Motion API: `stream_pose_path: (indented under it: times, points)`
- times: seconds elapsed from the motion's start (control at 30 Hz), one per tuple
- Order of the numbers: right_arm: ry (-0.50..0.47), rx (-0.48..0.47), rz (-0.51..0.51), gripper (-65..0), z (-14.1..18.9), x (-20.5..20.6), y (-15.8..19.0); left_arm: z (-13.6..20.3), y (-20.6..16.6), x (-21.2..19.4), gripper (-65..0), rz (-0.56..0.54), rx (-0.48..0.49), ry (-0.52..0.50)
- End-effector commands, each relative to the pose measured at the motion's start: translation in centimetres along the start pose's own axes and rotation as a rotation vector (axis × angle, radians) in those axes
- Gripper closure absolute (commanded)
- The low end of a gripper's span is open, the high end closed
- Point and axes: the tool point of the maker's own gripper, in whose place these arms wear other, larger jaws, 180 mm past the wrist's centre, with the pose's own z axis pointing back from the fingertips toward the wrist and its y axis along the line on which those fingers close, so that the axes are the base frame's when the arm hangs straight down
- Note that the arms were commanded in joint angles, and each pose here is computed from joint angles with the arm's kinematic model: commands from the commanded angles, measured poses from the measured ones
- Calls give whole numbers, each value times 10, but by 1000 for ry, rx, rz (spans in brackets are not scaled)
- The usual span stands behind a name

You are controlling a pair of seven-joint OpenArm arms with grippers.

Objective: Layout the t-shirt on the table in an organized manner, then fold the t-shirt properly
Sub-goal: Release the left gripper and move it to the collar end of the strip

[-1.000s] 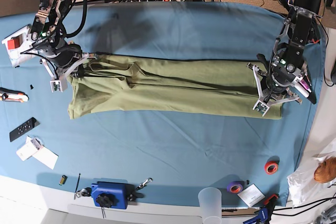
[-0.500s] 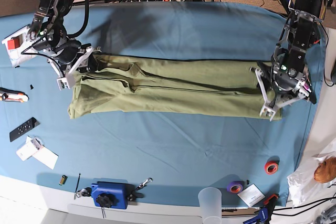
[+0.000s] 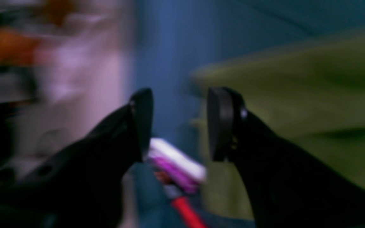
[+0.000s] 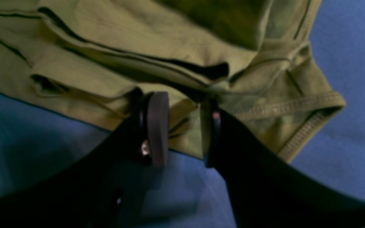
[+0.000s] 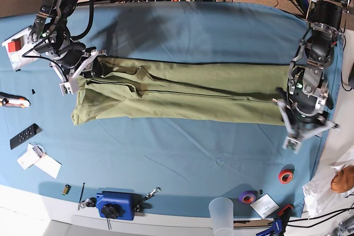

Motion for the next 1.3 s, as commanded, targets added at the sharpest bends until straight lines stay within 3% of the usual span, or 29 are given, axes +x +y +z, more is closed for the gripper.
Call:
stream_pose_path:
  times: [0.0,0.13,0.3,0.53,0.77,1.07,1.27]
  points:
    - [-47,-5,23,-175,5,15,-2,-1,12,9,-285,8,37,-16]
    - [-48,-4,23,-175,5,15,-2,-26,2,-2,-286,73,-12,70]
    - [-41,-7,24,-175,5,14,-3,-46,7,-19,-286,264,-132,205]
    - [-45,-10,26,-175,5,15,-3,-41,26,-43,-286,506,-284,213]
    - [-49,-10,26,-175,5,15,-3,-35,-4,-69,-286,545,-422,221]
    - [-49,-10,26,-175,5,15,-3,-33,-22,-81,-283,565,-462,242]
    - [-57,-9,26,-175,5,17,-3,-27,-35,-68,-149,555,-559,189]
